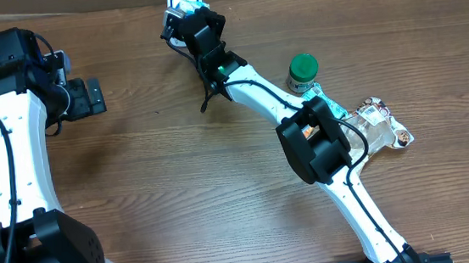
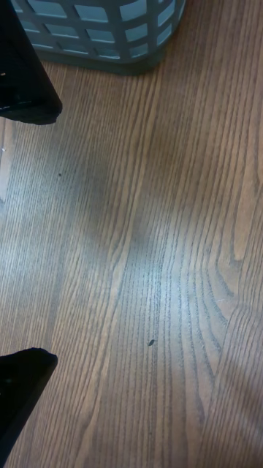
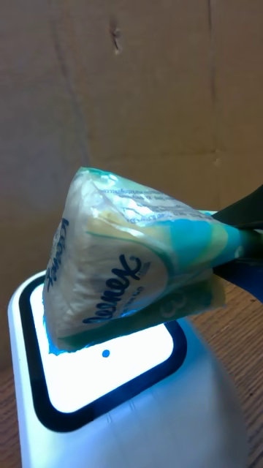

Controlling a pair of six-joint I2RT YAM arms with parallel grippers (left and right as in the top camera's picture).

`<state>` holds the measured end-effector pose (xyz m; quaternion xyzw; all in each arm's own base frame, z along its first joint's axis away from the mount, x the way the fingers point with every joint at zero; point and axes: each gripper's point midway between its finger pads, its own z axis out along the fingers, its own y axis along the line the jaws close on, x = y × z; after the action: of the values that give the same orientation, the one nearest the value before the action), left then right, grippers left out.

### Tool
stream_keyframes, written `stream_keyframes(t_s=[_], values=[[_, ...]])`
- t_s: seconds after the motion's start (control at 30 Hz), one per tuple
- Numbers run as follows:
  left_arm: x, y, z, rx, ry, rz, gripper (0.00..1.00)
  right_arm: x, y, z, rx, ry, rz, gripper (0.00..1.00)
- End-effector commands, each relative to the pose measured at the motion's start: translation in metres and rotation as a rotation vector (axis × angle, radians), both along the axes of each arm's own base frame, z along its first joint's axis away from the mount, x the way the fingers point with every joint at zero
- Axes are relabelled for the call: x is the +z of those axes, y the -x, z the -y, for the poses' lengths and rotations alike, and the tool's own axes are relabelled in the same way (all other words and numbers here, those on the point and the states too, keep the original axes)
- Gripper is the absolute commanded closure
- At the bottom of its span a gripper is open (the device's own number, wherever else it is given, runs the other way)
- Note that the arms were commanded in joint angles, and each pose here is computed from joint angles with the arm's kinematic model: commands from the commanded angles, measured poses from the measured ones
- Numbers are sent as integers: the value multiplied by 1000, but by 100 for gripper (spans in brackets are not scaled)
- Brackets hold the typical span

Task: Scan the item barcode
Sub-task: 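Hold the tissue packet label up to the scanner window, then carry the tissue packet right and release it by the item pile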

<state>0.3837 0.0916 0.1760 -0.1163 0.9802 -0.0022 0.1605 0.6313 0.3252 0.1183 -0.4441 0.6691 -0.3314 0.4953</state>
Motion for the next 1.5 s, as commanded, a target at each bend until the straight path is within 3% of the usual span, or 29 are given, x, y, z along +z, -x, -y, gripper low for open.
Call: stream_keyframes(t_s=[0.0,0.27,0.43,0.6,0.67,0.77,0.9,1.23,1.4,1.47], values=[[5,-4,3,-31,-11,17,0,45,1,-1,-29,-128,61,96],[5,-4,3,-31,-11,16,0,153,24,24,-110,-448,94,96],[5,-4,3,-31,-11,16,0,189,71,35,-168,-676,-61,96],[5,-4,3,-31,-11,16,0,180,154,35,-252,-989,-499,96],[5,-4,3,-31,-11,16,0,165,202,33,-283,-1049,-791,96],[5,-4,3,-31,-11,16,0,141,255,39,-350,-1025,-1099,96],[5,-4,3,-31,-11,16,1,103,294,65,-534,-889,-1260,96],[5,-4,3,-31,-11,16,0,20,320,94,-725,-728,-1364,96],[5,-4,3,-31,-11,16,0,5,324,107,-777,-703,-1375,96],[5,-4,3,-31,-11,16,0,5,321,111,-787,-706,-1364,91]])
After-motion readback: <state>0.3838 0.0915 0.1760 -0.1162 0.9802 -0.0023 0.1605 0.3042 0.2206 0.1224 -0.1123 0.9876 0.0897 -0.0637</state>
